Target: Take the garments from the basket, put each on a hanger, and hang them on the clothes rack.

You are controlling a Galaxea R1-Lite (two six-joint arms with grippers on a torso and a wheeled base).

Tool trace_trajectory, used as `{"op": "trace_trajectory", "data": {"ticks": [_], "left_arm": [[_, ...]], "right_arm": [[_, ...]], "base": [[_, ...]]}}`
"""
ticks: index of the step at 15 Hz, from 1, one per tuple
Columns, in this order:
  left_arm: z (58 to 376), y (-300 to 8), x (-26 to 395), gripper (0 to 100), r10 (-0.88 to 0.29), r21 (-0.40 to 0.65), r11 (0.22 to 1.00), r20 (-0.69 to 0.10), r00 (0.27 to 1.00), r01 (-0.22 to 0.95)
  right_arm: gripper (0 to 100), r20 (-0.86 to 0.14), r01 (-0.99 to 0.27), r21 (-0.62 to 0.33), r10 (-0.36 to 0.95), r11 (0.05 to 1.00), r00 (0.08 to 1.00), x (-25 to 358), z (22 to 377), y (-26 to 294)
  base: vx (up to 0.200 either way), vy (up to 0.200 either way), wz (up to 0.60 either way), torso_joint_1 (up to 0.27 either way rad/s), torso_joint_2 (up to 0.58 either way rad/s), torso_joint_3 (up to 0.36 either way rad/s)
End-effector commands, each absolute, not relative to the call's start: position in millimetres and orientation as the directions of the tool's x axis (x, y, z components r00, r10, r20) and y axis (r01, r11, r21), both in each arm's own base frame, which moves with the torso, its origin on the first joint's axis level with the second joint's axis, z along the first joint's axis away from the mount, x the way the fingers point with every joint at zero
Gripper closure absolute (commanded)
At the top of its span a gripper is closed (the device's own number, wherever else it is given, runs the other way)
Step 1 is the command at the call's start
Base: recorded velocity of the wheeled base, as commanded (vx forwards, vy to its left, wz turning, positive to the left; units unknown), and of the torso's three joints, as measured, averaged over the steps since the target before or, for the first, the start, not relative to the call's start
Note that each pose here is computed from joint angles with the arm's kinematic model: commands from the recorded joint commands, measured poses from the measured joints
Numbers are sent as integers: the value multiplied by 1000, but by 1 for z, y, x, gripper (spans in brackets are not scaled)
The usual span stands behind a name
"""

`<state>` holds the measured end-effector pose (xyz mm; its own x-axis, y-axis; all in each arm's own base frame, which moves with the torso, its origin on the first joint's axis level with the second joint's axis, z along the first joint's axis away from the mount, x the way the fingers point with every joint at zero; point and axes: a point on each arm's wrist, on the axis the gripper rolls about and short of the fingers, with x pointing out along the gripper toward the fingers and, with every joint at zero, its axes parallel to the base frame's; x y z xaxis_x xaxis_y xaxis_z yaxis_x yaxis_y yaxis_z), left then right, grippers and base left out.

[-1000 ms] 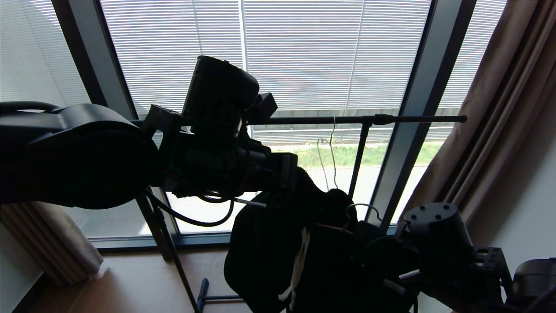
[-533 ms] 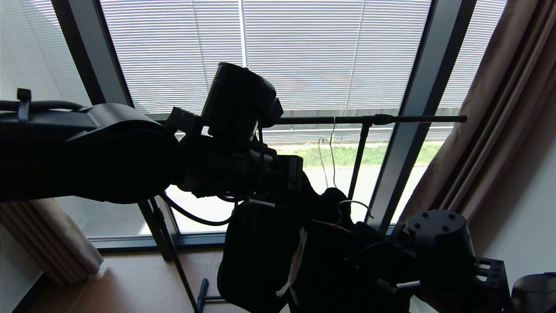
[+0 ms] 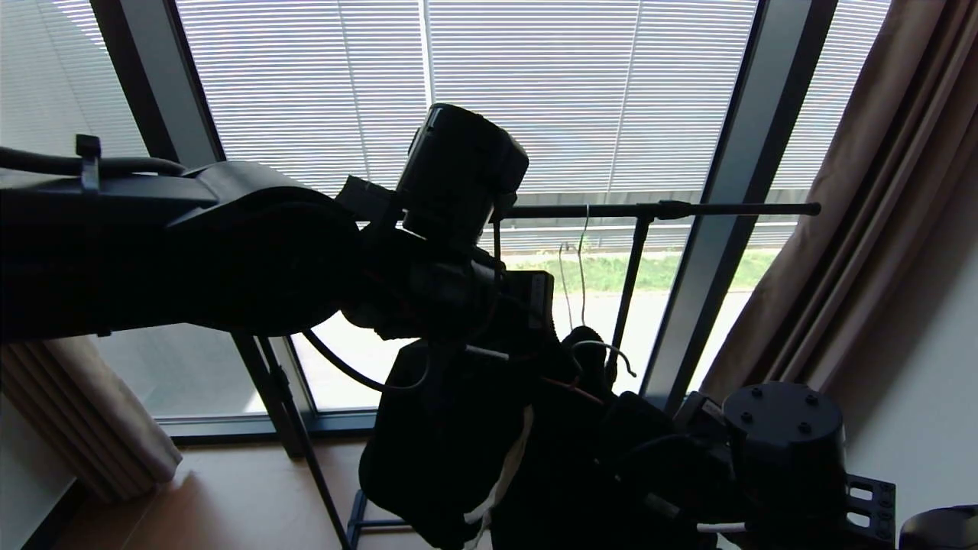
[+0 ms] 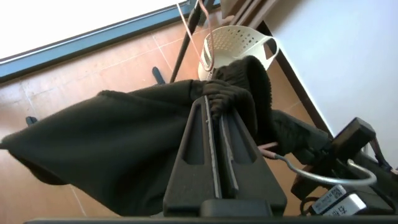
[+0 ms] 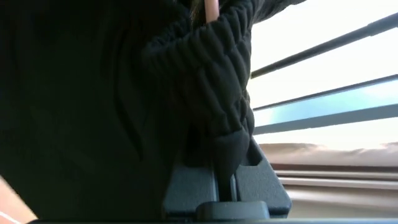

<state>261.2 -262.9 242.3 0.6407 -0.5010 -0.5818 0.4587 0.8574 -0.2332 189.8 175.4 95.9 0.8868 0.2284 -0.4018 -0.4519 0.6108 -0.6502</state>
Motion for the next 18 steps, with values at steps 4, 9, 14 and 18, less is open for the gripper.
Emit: {"op": "trace_trajectory", "data": {"ticks": [4, 9, 14, 18], "left_arm": [[250, -249, 240, 100, -512, -221, 847, -581, 632, 483], [232, -234, 231, 100, -472, -185, 861, -635, 611, 474], [221, -234, 227, 100, -464, -159, 855, -659, 593, 493], [200, -232, 225, 100, -484, -115, 832, -630, 608, 543]], "right_arm": [[100, -384, -427, -597, 225, 680, 896, 200, 99, 179], [100, -344, -471, -530, 329, 705, 879, 206, 106, 175], [100, -325, -529, -474, 419, 704, 848, 210, 109, 172], [100, -310, -531, -420, 434, 736, 846, 215, 110, 171]], "base": [[0, 0, 0, 0, 0, 0], [0, 0, 0, 0, 0, 0], [0, 0, 0, 0, 0, 0], [0, 0, 0, 0, 0, 0]]}}
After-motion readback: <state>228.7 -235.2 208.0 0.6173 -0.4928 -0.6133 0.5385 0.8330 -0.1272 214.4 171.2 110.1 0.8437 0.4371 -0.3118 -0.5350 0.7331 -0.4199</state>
